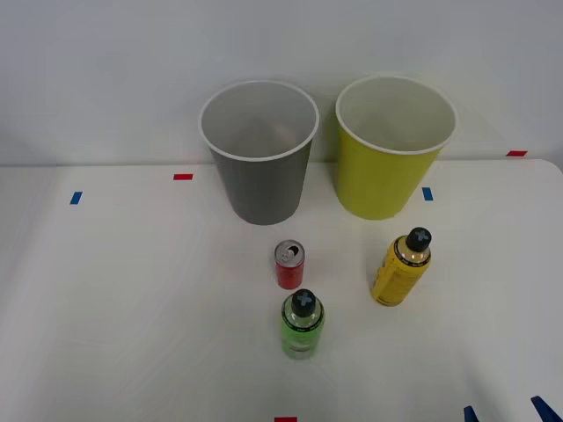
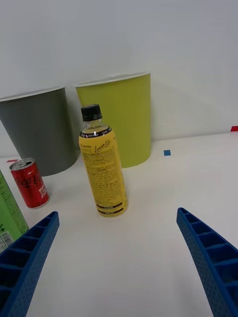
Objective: Put cans in the gray bin, plastic bottles in the light green bin
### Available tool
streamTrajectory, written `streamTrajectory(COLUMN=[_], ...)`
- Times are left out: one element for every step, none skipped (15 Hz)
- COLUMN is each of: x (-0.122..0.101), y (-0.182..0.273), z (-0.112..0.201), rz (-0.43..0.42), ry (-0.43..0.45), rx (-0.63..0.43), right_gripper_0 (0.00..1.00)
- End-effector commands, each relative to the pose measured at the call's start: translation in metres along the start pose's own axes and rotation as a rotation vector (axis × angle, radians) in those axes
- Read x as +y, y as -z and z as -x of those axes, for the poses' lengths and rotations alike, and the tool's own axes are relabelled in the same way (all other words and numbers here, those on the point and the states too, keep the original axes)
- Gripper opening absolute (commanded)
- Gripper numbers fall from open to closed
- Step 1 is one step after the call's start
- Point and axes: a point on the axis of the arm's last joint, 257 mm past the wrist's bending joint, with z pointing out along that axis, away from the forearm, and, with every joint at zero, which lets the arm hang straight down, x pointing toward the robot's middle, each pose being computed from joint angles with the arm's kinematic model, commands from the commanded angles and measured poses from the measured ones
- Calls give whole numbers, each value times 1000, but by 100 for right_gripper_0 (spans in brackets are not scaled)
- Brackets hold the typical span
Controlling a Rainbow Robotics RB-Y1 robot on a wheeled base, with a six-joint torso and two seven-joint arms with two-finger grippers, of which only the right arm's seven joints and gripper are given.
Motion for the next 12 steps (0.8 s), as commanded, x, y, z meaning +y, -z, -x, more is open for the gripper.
streamTrajectory(x=[0, 0, 0, 0, 0, 0, 0, 0, 0, 0, 0, 0], y=[0, 0, 0, 0, 0, 0, 0, 0, 0, 0, 0, 0], z=[0, 0, 0, 0, 0, 0, 0, 0, 0, 0, 0, 0], rz=[0, 0, 0, 0, 0, 0, 0, 0, 0, 0, 0, 0], ry=[0, 0, 0, 0, 0, 0, 0, 0, 0, 0, 0, 0], rx=[0, 0, 0, 0, 0, 0, 0, 0, 0, 0, 0, 0], right_gripper_0=[81, 82, 82, 82, 82, 82, 82, 82, 82, 81, 82, 82])
